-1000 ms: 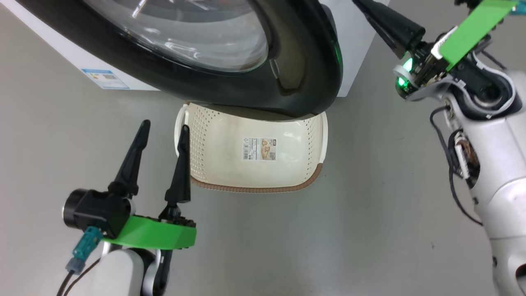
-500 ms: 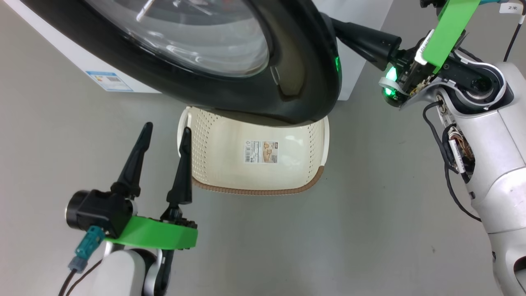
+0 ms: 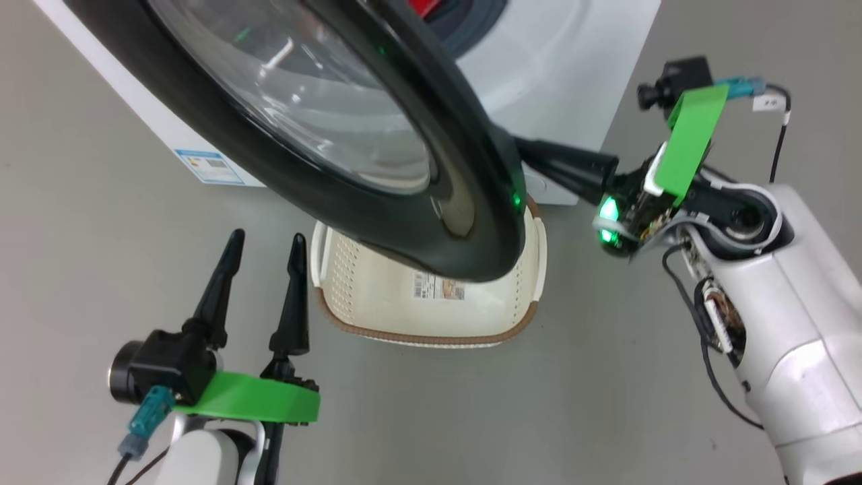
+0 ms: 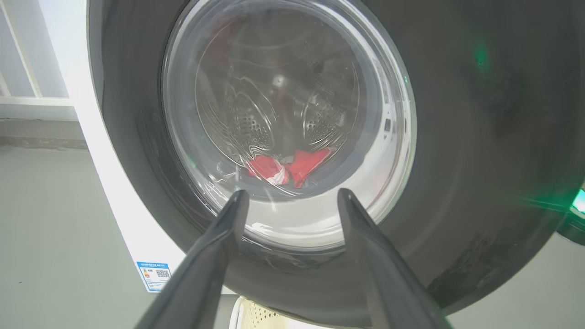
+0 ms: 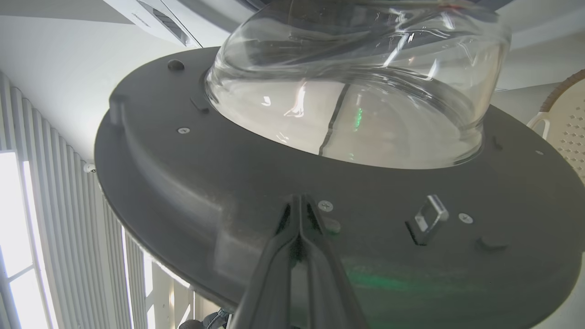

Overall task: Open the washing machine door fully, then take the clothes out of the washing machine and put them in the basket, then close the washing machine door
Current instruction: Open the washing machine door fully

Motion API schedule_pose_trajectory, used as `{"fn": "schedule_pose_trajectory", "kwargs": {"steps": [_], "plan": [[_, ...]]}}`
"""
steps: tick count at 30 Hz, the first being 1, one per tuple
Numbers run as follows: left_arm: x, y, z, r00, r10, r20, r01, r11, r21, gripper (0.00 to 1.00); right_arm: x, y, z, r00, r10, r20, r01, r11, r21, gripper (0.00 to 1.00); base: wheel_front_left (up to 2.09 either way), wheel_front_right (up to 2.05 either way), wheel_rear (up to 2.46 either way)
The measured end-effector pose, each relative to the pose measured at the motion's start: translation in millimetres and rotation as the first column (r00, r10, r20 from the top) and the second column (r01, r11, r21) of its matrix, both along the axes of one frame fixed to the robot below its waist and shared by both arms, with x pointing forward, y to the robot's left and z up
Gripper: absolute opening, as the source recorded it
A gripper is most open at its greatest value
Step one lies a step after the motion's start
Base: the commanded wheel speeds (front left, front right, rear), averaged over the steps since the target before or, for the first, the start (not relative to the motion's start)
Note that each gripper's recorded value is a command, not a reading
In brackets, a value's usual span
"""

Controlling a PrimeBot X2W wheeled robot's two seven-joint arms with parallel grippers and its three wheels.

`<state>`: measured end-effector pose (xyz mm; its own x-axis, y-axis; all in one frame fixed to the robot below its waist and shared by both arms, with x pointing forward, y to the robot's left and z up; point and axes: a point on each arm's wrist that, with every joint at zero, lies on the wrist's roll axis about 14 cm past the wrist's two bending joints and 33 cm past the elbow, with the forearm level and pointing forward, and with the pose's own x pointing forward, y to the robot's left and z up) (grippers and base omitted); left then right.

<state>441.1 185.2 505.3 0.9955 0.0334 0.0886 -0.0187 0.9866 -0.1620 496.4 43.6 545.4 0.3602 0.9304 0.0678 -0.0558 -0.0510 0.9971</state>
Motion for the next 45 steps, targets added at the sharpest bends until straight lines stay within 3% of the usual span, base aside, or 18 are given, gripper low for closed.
{"fn": "schedule_pose_trajectory", "kwargs": {"steps": [22,45], "plan": [[-70,48,21,0.987,0.158,0.032,-0.158,0.987,0.003,1.0,-81,50,-1,0.985,0.171,-0.032,-0.171,0.985,0.002,0.0,0.0,0.0,0.0],[-143,101,26,0.938,0.343,0.047,-0.343,0.939,-0.003,1.0,-147,118,9,0.921,0.39,0.003,-0.389,0.92,-0.041,0.0,0.0,0.0,0.0]]}}
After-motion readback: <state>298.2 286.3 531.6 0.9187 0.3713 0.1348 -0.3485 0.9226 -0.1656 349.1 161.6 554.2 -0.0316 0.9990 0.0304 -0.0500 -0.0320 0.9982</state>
